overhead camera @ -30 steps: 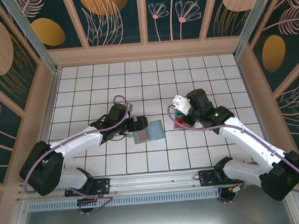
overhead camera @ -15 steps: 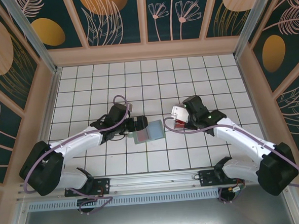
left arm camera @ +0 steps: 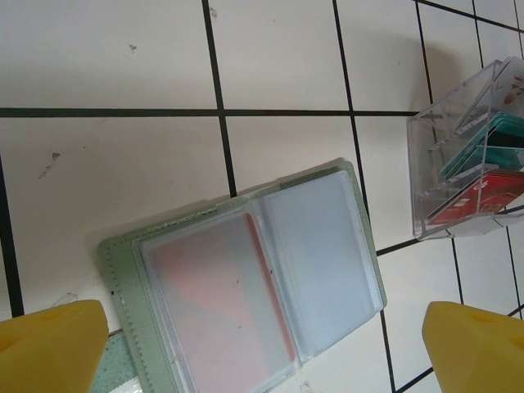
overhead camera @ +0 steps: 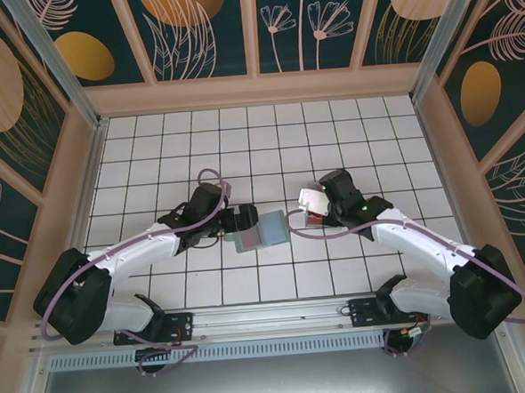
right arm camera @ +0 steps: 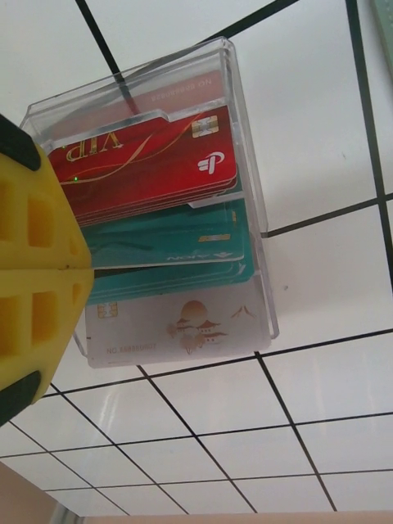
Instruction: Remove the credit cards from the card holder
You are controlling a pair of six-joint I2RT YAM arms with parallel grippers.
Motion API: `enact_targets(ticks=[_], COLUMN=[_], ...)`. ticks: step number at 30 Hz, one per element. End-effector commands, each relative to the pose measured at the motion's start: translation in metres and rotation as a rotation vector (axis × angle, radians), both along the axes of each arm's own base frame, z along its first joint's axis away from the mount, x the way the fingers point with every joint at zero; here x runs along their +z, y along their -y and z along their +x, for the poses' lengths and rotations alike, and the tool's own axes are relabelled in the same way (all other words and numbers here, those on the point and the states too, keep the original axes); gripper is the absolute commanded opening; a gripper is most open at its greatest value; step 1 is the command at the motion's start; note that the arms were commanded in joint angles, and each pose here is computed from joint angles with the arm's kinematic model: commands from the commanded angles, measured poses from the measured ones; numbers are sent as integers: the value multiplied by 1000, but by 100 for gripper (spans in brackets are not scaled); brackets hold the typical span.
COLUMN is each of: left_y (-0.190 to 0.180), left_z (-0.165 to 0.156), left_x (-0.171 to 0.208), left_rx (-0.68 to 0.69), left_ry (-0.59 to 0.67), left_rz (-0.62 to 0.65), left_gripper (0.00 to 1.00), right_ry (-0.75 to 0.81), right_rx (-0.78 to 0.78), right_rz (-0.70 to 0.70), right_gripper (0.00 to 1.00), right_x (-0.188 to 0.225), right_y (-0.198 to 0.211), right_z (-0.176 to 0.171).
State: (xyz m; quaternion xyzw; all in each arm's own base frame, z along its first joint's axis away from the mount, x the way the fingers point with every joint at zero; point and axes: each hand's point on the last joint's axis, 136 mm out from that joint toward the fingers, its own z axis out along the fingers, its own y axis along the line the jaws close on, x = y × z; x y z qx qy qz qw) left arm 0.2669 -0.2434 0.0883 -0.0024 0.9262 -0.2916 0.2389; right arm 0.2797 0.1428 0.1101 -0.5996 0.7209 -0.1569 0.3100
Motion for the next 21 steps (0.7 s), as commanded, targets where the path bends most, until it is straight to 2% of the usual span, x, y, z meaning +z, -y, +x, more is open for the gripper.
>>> enact_targets(ticks=[1, 8, 9, 12, 17, 21], left_y=[-3, -5, -6, -7, -7, -9], left_z=[0, -2, -2, -3, -4, -5], left_x=[3, 4, 4, 4, 4, 4], left_rx=[4, 10, 11, 14, 14, 19], left_ry=[19, 23, 24, 24, 25, 23], left_rz=[-3, -7, -7, -9, -12, -12], left_gripper=[99, 99, 99, 99, 98, 98], right_ry=[8, 21, 35, 69, 115, 94], right_rx=[8, -23, -37, -82, -135, -207], right_rz=[-25, -23, -21, -7, 25, 168], right_gripper=[0, 0, 5, 41, 43, 40], right_x=[-7, -12, -12, -7, 6, 27], right_y=[2, 9, 11, 16, 17, 6], right_z=[2, 5, 8, 15, 26, 31])
